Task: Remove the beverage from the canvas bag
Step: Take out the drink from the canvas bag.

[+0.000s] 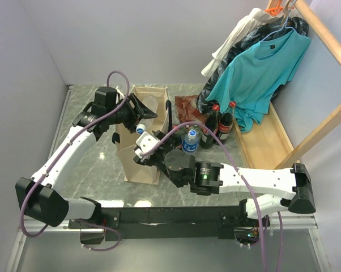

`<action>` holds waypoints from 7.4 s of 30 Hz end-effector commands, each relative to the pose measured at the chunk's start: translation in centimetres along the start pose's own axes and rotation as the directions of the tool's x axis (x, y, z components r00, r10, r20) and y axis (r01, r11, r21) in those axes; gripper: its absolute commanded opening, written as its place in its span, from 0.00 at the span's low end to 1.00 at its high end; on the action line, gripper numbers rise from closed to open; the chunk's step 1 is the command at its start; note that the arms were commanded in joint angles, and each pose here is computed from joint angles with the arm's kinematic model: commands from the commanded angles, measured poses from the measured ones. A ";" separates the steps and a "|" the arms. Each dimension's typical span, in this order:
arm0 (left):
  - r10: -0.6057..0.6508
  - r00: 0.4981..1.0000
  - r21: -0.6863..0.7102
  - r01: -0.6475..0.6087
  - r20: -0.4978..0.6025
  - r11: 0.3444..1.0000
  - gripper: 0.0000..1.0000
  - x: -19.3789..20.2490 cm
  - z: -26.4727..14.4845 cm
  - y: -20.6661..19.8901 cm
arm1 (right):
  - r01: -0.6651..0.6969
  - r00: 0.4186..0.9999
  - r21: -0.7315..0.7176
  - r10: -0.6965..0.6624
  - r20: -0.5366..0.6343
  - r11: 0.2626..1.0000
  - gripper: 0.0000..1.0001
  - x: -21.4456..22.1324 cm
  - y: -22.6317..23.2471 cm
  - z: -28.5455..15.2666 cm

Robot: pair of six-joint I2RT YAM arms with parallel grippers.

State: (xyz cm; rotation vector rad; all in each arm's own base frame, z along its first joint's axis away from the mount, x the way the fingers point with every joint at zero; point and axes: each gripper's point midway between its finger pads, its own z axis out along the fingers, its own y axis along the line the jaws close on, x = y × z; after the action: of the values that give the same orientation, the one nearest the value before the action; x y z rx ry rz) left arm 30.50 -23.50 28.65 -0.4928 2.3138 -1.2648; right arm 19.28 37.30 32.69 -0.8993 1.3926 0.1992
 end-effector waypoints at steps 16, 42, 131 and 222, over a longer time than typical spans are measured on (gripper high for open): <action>-0.109 0.992 0.338 0.122 -0.057 0.933 0.01 0.7 -2.6 -7.1 | -0.052 0.987 0.058 0.042 0.153 0.997 0.68 -4.4 0.1 1.6; -0.180 0.983 0.329 0.161 0.028 0.931 0.01 0.6 -5.3 -7.1 | -0.042 0.992 0.277 0.008 0.122 0.960 0.66 -3.0 -2.3 3.6; -0.754 0.654 0.252 0.719 0.071 0.648 0.01 -3.5 -4.5 -5.8 | -0.382 0.855 0.088 0.388 -0.345 0.920 0.63 -3.3 -3.2 5.3; -0.706 0.705 0.241 0.676 0.067 0.697 0.28 -1.8 -3.8 -5.0 | -0.253 0.931 0.104 0.271 -0.246 0.962 0.00 -3.4 -6.2 8.3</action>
State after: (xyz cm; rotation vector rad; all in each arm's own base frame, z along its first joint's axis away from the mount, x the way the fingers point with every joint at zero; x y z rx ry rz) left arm 32.15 -20.91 28.41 -1.7378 1.9064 -1.4506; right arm 28.02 40.67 32.69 -0.7958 1.8465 0.1625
